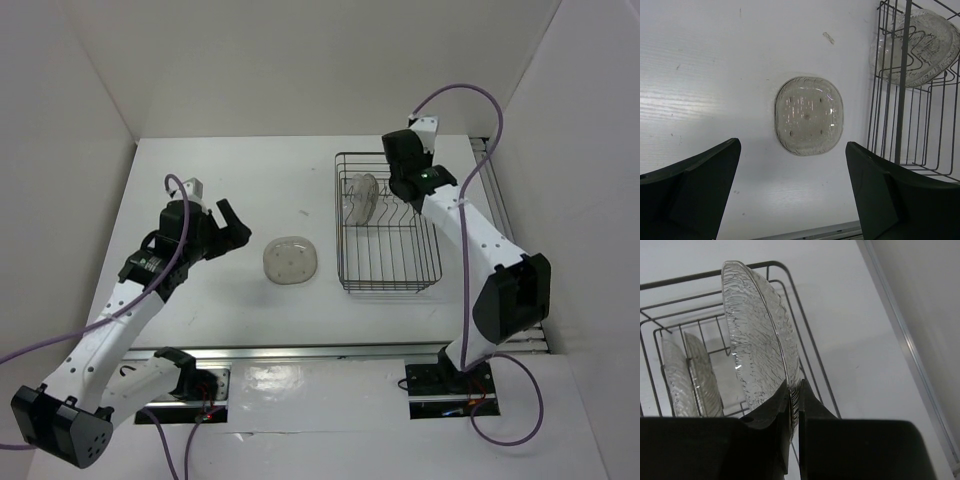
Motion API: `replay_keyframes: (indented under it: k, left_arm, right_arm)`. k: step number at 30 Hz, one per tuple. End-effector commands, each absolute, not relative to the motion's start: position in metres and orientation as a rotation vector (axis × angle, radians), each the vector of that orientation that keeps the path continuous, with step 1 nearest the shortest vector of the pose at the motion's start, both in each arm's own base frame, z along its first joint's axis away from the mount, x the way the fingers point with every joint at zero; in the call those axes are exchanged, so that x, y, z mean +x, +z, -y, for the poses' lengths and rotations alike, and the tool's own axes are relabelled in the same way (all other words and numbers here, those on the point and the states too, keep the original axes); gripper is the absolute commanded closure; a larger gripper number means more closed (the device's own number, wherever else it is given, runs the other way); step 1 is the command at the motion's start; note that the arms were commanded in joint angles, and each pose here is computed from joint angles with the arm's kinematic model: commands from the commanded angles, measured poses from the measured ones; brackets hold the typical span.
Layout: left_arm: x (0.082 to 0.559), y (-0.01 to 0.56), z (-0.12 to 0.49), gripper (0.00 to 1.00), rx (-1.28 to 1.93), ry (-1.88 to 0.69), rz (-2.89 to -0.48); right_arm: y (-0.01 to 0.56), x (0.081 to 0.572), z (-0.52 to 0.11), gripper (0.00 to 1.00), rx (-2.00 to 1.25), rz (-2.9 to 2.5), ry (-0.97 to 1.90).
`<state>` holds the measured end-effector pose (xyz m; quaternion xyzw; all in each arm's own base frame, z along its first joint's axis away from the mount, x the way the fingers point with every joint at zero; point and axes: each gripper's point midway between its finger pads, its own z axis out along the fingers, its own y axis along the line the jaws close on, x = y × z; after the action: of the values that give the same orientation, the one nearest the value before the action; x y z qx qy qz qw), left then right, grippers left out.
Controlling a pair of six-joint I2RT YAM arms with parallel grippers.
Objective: Load the plates into the dish rack
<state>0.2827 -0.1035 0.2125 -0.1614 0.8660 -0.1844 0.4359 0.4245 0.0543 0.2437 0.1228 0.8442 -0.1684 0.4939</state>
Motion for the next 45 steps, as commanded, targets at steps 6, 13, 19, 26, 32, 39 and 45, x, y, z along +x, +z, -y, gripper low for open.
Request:
replay_keyframes:
  k: [6, 13, 19, 26, 32, 39, 45]
  left_arm:
    - [0.281, 0.213, 0.102, 0.0, -0.431, -0.469, -2.146]
    - [0.28, 0.219, 0.098, 0.0, -0.439, -0.458, -2.119]
    - [0.279, 0.217, 0.097, 0.0, -0.44, -0.454, -2.128]
    - [0.28, 0.214, 0.098, 0.0, -0.441, -0.45, -2.137]
    - [0.279, 0.217, 0.097, 0.0, -0.44, -0.454, -2.128]
    - [0.275, 0.209, 0.096, 0.0, -0.444, -0.441, -2.154]
    - [0.281, 0.178, 0.101, 0.0, -0.475, -0.424, -2.232]
  right_arm:
    - [0.228, 0.434, -0.091, 1.0, 0.249, -2.052, -0.365]
    - [0.213, 0.441, -0.095, 1.0, 0.239, -2.064, -0.398]
    - [0.202, 0.444, -0.096, 1.0, 0.224, -2.076, -0.413]
    - [0.177, 0.448, -0.102, 0.85, 0.19, -2.129, -0.426]
    - [0.178, 0.453, -0.106, 0.66, 0.184, -2.12, -0.408]
    - [0.185, 0.464, -0.112, 0.18, 0.18, -2.107, -0.389]
    - [0.23, 0.461, -0.113, 0.05, 0.21, -2.04, -0.354]
